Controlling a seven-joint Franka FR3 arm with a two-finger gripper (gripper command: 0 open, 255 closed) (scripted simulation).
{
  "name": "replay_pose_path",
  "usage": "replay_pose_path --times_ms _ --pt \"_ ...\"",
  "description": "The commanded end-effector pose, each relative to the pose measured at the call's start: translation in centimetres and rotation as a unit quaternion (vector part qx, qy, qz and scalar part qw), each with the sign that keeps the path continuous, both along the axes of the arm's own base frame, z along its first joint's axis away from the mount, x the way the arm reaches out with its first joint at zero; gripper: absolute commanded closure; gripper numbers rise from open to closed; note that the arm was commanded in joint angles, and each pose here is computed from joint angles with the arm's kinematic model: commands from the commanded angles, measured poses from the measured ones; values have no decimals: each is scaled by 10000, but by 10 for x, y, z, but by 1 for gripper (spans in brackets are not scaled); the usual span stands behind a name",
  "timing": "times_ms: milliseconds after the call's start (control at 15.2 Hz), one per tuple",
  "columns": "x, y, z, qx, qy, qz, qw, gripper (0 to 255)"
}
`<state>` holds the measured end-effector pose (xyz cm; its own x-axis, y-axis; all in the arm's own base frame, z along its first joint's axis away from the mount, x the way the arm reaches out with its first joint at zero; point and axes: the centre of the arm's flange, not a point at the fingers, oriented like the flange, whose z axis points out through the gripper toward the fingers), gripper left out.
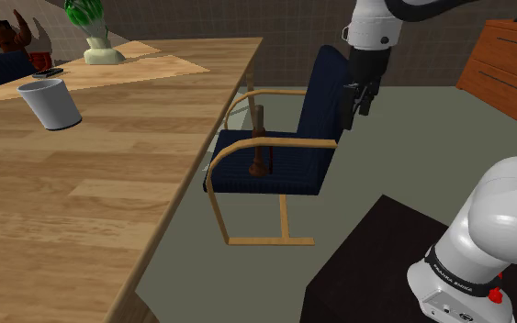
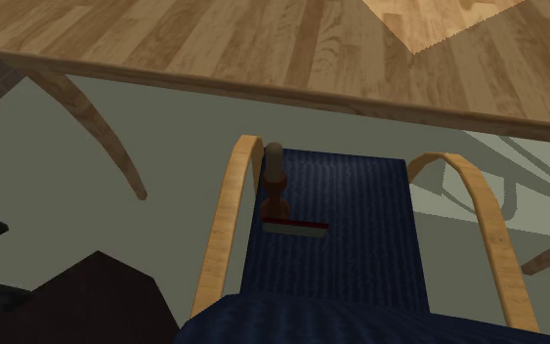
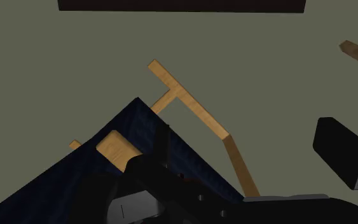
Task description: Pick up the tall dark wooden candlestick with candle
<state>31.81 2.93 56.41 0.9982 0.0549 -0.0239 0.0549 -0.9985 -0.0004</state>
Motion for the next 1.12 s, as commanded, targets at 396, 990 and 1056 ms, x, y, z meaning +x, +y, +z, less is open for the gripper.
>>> replay_pose_path --times_ms 396,990,1056 --pt "40 -26 -49 334 -696 290 9966 0" --pt "115 -54 -113 831 -1729 722 9788 0" --pt "124 -56 -119 885 -1842 769 9759 0"
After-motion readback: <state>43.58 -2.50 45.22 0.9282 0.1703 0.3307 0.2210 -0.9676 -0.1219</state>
